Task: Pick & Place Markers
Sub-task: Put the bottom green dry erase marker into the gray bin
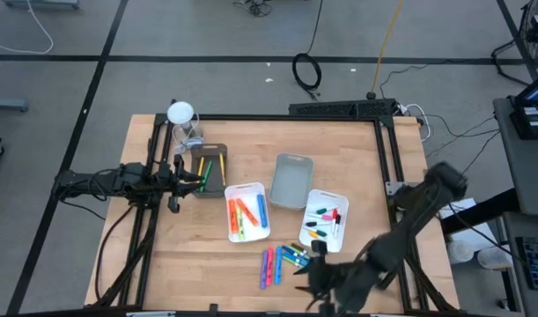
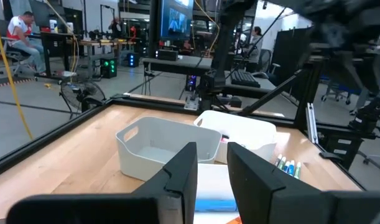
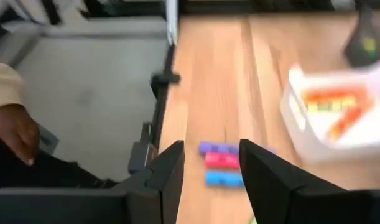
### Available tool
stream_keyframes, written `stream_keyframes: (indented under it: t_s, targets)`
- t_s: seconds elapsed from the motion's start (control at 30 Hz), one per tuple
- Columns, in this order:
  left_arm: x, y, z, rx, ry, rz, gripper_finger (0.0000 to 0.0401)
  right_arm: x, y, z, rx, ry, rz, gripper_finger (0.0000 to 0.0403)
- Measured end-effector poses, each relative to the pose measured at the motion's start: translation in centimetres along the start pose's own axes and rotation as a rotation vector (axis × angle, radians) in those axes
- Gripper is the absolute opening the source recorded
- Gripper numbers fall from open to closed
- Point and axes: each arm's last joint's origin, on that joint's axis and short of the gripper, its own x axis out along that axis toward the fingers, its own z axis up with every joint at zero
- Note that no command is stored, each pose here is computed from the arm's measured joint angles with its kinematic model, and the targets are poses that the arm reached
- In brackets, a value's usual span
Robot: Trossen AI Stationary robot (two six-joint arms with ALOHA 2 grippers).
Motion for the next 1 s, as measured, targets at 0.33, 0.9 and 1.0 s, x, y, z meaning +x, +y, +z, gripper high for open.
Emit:
stream_keyframes:
  t_s: [0.33,0.9,1.0]
  targets:
    - [0.0,0.0,0.0,-0.001,0.001,0.0,0.009,8.1,0.5,-4.8,0.114,0.529,-0.278,0.0154]
    - [0.0,0.0,0.0,-0.001,-0.001,0.0,0.009,11.7,-1.8,-11.2,0.155,0.79,-0.348,0.0139]
    - [0.0,0.0,0.0,-0.001,0.0,0.0,0.009,11.8,-1.8,-11.2,0.161,0.778,-0.339,0.0139]
